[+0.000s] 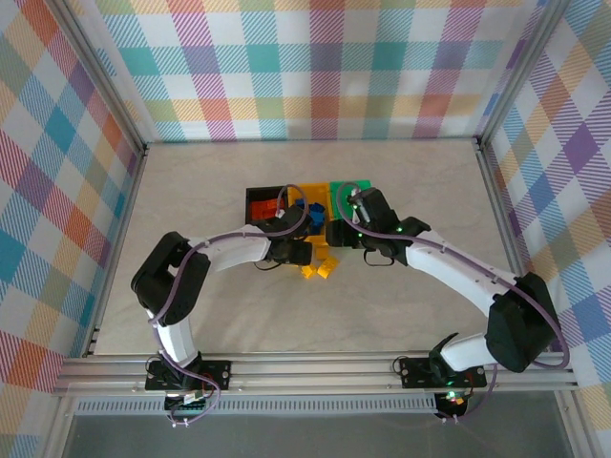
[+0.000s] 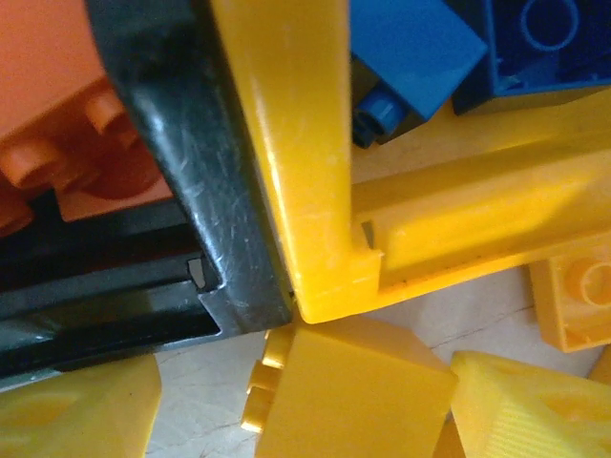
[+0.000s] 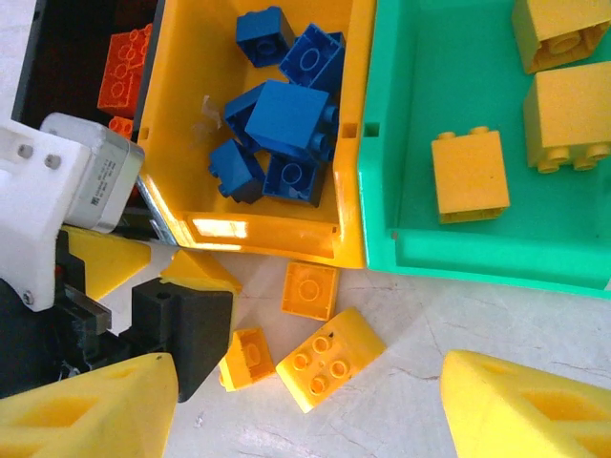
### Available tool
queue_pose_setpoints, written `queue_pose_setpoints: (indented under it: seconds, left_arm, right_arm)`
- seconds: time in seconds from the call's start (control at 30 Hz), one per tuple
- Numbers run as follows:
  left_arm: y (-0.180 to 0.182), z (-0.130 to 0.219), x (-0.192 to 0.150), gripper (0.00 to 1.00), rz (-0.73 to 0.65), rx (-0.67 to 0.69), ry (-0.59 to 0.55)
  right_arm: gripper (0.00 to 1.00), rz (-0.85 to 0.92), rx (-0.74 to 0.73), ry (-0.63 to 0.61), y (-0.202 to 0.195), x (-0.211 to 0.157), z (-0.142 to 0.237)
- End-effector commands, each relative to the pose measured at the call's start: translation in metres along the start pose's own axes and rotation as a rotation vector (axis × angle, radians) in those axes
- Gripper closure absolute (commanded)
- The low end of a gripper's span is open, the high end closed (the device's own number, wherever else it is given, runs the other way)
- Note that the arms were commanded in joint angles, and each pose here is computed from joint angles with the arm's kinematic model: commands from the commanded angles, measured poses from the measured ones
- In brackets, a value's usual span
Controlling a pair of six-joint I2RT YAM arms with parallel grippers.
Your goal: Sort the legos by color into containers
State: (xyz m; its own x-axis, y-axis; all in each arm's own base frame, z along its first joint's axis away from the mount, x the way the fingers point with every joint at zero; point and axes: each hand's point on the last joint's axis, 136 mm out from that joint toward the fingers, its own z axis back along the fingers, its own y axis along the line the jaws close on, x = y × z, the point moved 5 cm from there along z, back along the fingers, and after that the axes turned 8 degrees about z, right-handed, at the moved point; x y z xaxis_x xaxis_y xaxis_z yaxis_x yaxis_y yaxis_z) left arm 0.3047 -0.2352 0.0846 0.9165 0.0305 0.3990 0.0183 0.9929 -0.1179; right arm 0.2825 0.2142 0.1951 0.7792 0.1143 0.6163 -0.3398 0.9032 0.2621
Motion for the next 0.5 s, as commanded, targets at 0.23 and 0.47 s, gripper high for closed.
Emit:
queue_pose_setpoints:
  seconds: [0.23,0.47]
  left_arm:
    - [-0.006,-0.002,-0.008,0.51,-0.029,-0.010,0.005]
    - [0.006,0.030,-0.023,0.62,0.022,-0.053,0.000]
  right_arm:
    - [0.27,-0.033,0.021,-0.049,-0.002,0.007,0.009]
    - [0.27,-0.039,0.022,-0.050,-0.003,0.007,0.010]
